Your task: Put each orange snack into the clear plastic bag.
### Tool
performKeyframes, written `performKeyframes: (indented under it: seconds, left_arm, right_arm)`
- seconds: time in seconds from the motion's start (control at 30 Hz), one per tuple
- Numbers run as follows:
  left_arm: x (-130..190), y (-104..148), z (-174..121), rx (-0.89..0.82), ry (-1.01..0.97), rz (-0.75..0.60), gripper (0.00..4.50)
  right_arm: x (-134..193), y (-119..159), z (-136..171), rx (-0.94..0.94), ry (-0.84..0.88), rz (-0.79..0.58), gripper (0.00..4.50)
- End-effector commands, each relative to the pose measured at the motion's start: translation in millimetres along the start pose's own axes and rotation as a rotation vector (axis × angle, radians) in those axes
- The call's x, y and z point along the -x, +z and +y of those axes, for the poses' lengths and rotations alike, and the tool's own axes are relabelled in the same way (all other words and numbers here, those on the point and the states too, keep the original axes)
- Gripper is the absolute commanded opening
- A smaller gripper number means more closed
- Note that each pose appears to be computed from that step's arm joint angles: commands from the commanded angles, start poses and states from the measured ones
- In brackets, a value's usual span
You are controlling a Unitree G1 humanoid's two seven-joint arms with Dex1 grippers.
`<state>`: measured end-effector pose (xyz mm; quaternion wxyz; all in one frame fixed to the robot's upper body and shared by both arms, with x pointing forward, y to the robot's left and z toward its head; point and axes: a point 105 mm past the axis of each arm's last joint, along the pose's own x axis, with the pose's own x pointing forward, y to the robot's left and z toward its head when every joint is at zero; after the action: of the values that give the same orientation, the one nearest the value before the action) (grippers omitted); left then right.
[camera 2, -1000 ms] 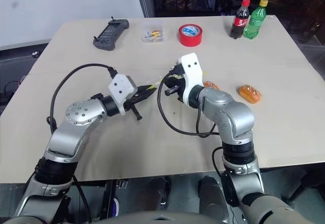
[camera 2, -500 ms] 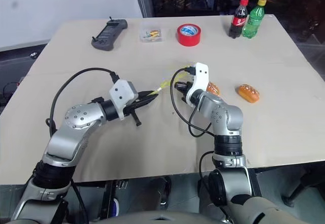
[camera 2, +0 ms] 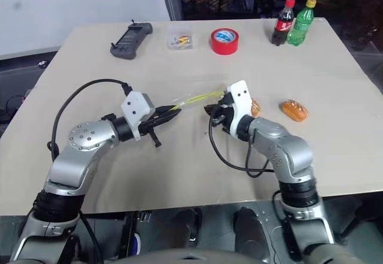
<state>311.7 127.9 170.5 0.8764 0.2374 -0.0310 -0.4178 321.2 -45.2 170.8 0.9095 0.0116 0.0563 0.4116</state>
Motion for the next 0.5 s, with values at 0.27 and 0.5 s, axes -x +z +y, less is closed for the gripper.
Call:
performKeyframes:
  seconds: [0.27, 0.5]
  left_arm:
    - [1.3, 10.3, 3.9, -0.053, -0.01, -0.031, 0.0]
    - [1.9, 12.0, 1.1, -0.078, -0.018, -0.032, 0.0]
  right_arm:
    - [1.4, 49.1, 19.3, 0.544, 0.009, -0.154, 3.18]
    - [-13.2, 45.2, 20.0, 0.69, 0.029, -0.124, 3.18]
